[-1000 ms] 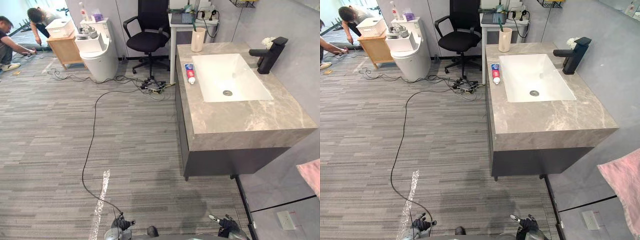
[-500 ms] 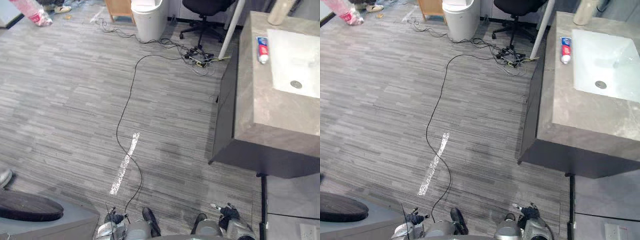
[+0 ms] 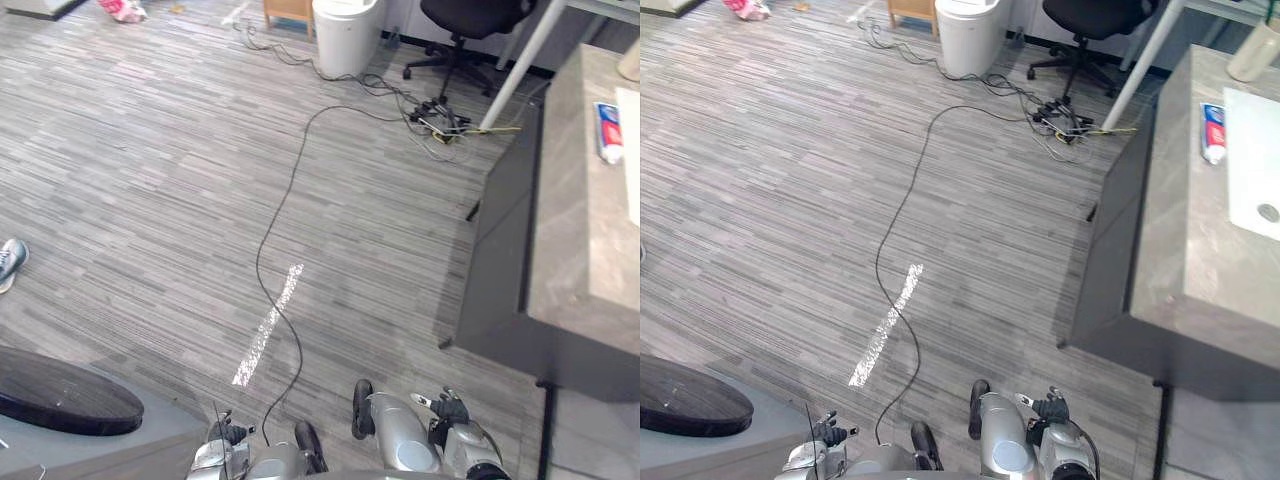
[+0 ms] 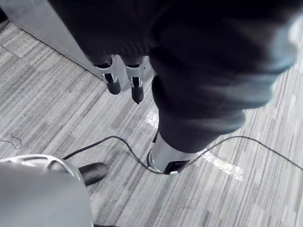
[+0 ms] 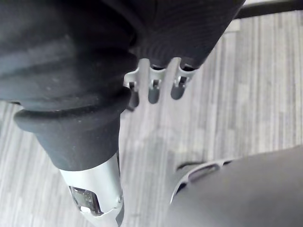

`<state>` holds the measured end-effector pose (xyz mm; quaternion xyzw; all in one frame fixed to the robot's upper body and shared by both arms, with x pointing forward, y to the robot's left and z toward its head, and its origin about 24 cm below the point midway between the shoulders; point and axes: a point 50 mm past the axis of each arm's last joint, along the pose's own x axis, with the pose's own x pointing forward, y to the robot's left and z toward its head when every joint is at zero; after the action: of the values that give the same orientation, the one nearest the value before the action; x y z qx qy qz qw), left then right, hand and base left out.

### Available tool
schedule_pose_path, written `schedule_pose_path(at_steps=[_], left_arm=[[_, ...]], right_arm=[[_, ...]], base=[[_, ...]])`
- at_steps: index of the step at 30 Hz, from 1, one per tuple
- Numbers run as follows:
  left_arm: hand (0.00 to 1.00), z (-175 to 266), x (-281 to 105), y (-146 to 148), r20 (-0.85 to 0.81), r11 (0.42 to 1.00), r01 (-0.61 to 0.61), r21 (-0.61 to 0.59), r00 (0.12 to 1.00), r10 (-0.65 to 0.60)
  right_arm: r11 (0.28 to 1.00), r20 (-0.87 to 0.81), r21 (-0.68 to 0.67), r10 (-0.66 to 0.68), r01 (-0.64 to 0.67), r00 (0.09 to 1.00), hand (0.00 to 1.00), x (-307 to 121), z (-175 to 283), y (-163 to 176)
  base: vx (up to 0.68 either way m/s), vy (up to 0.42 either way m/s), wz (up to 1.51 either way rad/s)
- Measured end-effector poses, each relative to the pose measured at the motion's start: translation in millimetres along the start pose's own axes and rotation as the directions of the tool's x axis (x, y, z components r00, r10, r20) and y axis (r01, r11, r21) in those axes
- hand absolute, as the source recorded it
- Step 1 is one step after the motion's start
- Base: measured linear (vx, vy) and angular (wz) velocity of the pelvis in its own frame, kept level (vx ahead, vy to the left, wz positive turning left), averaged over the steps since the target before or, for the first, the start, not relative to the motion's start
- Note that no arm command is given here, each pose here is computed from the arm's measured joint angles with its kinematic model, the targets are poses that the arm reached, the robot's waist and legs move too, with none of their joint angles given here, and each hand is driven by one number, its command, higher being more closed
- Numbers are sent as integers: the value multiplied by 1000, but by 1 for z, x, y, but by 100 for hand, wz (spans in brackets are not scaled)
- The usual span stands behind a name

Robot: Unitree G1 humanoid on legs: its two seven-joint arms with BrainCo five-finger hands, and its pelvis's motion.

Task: Organize washtable

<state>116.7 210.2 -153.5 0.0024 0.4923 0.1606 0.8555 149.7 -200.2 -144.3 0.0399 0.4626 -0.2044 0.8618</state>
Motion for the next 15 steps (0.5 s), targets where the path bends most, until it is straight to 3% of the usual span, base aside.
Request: schedule_pose_path(at_steps=[8, 12, 15], left_arm=[[0, 17, -2, -10, 74, 992, 15, -125, 997, -6], [0, 59, -1, -29, 207, 995, 59, -82, 977, -41], [0, 54, -2, -38, 201, 993, 79, -93, 978, -59]], right_arm=[[999, -14, 52, -9, 10, 1000, 0, -6, -13, 1], [997, -14, 83, -2, 3, 1000, 0, -6, -10, 6], [997, -19, 76, -8, 9, 1000, 0, -6, -12, 4]], base=[[438, -46, -7], [268, 217, -63], [300, 368, -80]])
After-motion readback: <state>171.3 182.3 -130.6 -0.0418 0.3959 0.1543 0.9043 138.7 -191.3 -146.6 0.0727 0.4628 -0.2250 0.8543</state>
